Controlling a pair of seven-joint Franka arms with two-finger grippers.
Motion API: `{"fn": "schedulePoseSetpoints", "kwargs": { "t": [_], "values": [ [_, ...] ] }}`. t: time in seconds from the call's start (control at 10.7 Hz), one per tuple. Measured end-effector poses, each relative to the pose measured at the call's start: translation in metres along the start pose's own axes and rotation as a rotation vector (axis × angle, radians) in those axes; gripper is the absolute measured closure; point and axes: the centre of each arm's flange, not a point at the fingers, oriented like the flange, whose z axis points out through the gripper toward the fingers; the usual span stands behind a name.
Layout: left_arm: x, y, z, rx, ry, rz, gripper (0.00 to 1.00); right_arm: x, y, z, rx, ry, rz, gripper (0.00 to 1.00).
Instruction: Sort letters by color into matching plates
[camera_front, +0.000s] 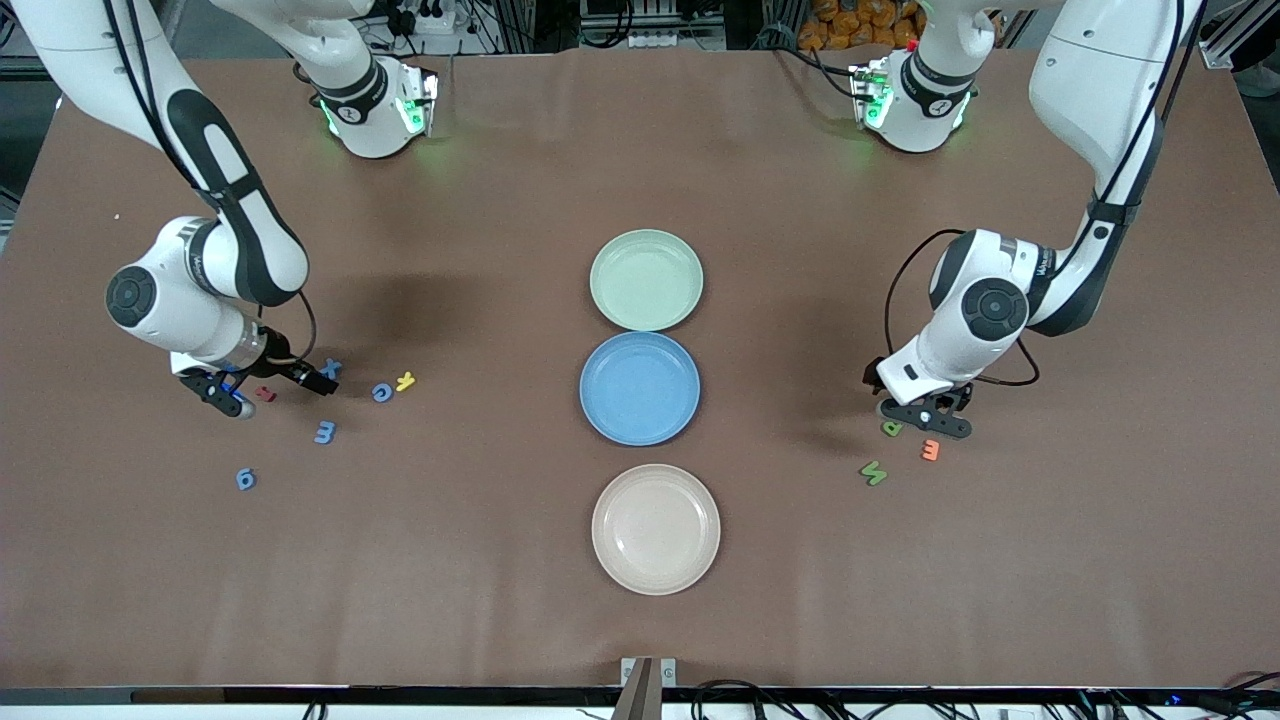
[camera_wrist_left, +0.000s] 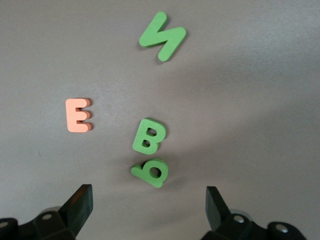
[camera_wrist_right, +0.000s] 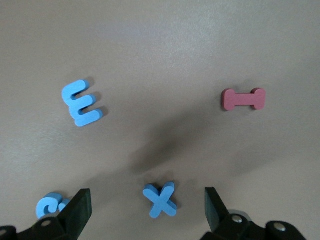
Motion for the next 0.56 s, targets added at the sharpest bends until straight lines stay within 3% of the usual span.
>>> {"fn": "schedulePoseSetpoints", "kwargs": {
  "t": [0.28, 0.56],
  "values": [
    [-0.002, 0.013, 0.002, 0.0, 0.001, 0.036, 0.0, -0.005, 0.005, 0.01, -0.009, -0.013, 0.006, 0.0],
    [-0.003, 0.009, 0.007, -0.005, 0.024, 0.127, 0.0, -0.013, 0.011, 0.02, -0.012, -0.004, 0.009, 0.13]
  ]
}}
